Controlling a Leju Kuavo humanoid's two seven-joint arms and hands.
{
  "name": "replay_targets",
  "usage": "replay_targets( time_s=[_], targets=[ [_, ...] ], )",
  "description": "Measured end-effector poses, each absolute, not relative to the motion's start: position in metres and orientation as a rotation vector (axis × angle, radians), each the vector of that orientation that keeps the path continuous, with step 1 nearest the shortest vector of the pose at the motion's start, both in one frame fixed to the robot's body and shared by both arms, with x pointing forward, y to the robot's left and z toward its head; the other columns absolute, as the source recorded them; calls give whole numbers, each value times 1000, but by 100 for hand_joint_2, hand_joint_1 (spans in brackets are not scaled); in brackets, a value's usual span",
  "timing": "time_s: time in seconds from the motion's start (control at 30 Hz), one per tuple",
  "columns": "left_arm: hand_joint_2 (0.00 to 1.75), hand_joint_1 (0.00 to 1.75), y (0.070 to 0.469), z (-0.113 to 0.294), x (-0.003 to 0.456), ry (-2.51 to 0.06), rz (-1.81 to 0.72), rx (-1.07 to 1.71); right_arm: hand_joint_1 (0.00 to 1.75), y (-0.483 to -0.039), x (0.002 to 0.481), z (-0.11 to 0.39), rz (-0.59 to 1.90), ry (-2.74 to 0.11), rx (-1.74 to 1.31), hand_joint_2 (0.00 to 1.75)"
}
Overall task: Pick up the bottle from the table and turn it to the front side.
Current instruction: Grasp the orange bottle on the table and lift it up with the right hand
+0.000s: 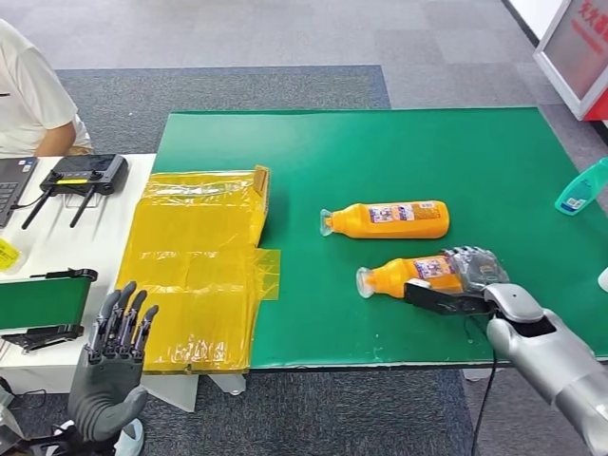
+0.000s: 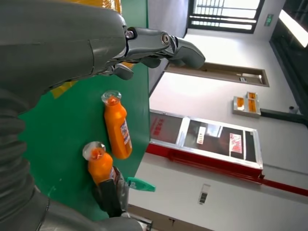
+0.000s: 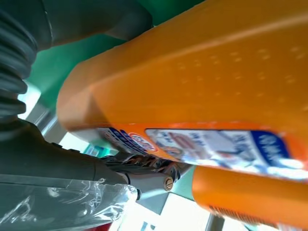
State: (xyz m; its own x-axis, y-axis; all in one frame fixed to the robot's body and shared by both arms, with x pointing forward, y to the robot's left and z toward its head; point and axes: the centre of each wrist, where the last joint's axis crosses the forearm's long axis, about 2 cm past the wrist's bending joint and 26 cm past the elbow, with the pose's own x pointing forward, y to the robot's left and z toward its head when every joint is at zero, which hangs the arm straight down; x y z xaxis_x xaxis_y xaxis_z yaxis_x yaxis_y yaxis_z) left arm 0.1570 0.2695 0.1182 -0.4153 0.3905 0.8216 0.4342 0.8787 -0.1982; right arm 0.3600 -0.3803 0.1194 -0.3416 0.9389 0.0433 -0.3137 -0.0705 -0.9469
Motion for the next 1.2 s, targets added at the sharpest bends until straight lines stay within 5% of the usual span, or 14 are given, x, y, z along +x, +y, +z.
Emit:
replay_targets(
  time_s=[0.57,0.83,1.2],
  targets=[
    [175,0,265,126,154,-2035,-165,-264,175,-277,240,105,898,-1867,-204,175],
    [175,0,243,138,165,-2065,-168,-328,175,-217,222,135,516,-2100,243,175],
    [175,0,183,153,186,-2027,-188,-698,175,-165,213,163,497,-2269,347,175]
  ],
)
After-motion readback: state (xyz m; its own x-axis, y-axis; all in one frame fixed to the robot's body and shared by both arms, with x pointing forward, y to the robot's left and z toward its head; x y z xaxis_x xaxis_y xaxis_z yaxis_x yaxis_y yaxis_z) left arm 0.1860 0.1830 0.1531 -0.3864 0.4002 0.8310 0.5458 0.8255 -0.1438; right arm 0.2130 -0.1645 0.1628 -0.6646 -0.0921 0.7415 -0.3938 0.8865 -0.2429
